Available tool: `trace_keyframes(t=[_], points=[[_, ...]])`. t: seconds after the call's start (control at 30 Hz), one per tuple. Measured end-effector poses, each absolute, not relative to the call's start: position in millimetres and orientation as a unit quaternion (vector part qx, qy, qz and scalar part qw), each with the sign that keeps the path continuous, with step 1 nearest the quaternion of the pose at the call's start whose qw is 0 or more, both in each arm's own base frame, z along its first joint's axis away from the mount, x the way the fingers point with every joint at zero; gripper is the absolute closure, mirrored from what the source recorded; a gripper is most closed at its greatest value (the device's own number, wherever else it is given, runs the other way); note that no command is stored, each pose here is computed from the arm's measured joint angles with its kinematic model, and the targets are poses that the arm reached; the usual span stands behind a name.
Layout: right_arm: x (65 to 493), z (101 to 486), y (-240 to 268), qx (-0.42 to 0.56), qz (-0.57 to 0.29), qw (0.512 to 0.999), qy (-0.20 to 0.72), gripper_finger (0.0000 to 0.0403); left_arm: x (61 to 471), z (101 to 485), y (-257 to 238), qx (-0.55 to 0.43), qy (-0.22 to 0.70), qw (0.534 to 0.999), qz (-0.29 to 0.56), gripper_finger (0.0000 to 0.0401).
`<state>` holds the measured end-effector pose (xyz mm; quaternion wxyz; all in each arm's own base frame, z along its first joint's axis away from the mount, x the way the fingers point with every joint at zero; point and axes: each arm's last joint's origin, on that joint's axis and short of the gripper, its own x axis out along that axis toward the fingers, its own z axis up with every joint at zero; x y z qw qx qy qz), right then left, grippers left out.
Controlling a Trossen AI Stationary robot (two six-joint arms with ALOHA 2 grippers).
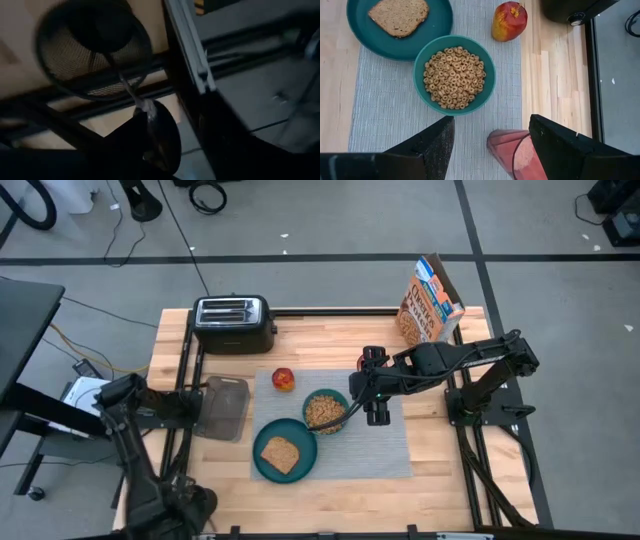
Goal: Arrange a breakfast setting
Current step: Put the spoon on the mat
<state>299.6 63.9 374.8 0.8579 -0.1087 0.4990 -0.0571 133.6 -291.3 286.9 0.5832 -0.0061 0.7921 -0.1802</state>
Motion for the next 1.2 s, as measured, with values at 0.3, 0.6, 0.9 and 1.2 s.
trace_keyframes(t=[0.3,0.6,0.9,1.2], points=[[300,375,62,-0.105,-0.058,0.859,0.498,0.0141,195,288,-261,-0.190,0.823,0.528,-0.094,0.0212],[300,375,65,-0.106,-0.052,0.858,0.500,0.0141,213,255,-268,-0.215,0.874,0.430,-0.069,0.0211],[299,374,68,-0.111,-0.035,0.856,0.503,0.0141,189,236,-261,-0.186,0.910,0.372,0.007,0.0211],[296,373,69,-0.114,-0.021,0.848,0.518,0.0141,179,211,-257,-0.195,0.914,0.355,0.016,0.0211]])
